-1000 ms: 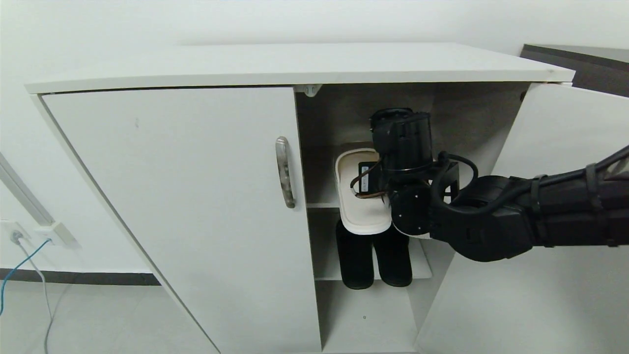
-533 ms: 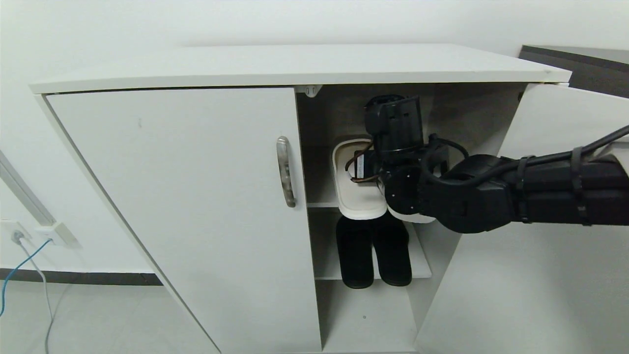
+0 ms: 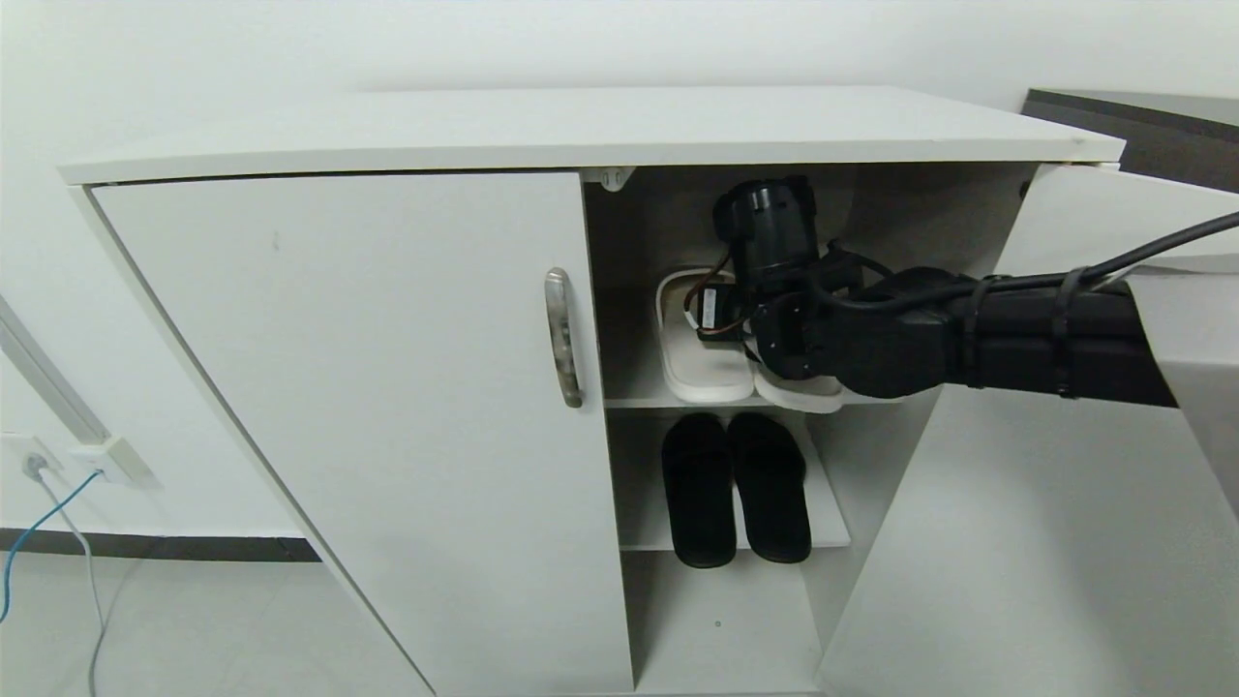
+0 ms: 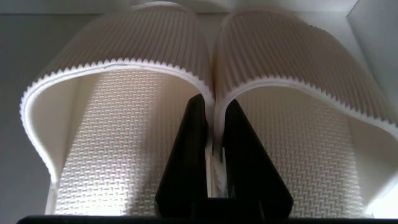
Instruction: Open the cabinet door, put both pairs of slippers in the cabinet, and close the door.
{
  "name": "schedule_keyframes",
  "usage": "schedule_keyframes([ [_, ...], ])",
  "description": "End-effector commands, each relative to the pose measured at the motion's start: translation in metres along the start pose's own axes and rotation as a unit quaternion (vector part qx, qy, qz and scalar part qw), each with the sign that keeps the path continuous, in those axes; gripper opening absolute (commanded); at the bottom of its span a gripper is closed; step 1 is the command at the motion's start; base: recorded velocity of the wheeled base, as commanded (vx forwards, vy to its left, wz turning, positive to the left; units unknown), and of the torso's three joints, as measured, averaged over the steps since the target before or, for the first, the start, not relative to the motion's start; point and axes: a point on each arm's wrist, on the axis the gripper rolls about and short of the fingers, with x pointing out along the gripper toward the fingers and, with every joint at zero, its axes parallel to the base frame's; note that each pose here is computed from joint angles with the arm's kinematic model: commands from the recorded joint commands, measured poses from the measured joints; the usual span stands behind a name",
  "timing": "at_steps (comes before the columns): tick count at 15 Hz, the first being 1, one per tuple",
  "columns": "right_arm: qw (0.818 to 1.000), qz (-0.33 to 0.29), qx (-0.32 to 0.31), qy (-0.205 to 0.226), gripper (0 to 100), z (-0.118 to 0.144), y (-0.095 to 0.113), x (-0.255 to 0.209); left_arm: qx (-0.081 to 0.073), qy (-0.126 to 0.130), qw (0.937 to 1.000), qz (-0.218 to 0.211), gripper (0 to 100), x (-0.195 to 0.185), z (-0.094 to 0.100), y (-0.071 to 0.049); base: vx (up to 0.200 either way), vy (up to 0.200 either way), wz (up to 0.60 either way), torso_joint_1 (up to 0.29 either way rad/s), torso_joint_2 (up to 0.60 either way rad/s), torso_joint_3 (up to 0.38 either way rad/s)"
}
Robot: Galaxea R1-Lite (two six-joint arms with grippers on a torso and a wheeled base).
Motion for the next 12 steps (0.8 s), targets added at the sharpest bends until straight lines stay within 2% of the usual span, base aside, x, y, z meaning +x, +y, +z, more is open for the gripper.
schedule_keyframes([
  [1, 1.0, -0.006, 0.0, 0.001, 0, -0.005, 0.001, 0.011, 0.0, 0.001, 1.0, 0.0, 0, 0.0, 0.0, 0.0, 0.0, 0.0, 0.0, 0.0, 0.0, 0.0],
  [5, 1.0, -0.017, -0.01, 0.008, 0, -0.018, 0.005, 0.022, 0.0, 0.001, 1.0, 0.0, 0, 0.0, 0.0, 0.0, 0.0, 0.0, 0.0, 0.0, 0.0, 0.0],
  [9, 1.0, -0.021, -0.016, -0.005, 0, -0.017, 0.007, 0.024, -0.001, 0.001, 1.0, 0.0, 0, 0.0, 0.0, 0.0, 0.0, 0.0, 0.0, 0.0, 0.0, 0.0],
  [10, 1.0, -0.025, -0.016, -0.006, 100, -0.018, 0.007, 0.024, -0.001, 0.001, 1.0, 0.0, 0, 0.0, 0.0, 0.0, 0.0, 0.0, 0.0, 0.0, 0.0, 0.0],
  [12, 1.0, -0.025, -0.017, -0.005, 100, -0.017, 0.007, 0.022, -0.001, 0.001, 1.0, 0.0, 0, 0.0, 0.0, 0.0, 0.0, 0.0, 0.0, 0.0, 0.0, 0.0],
])
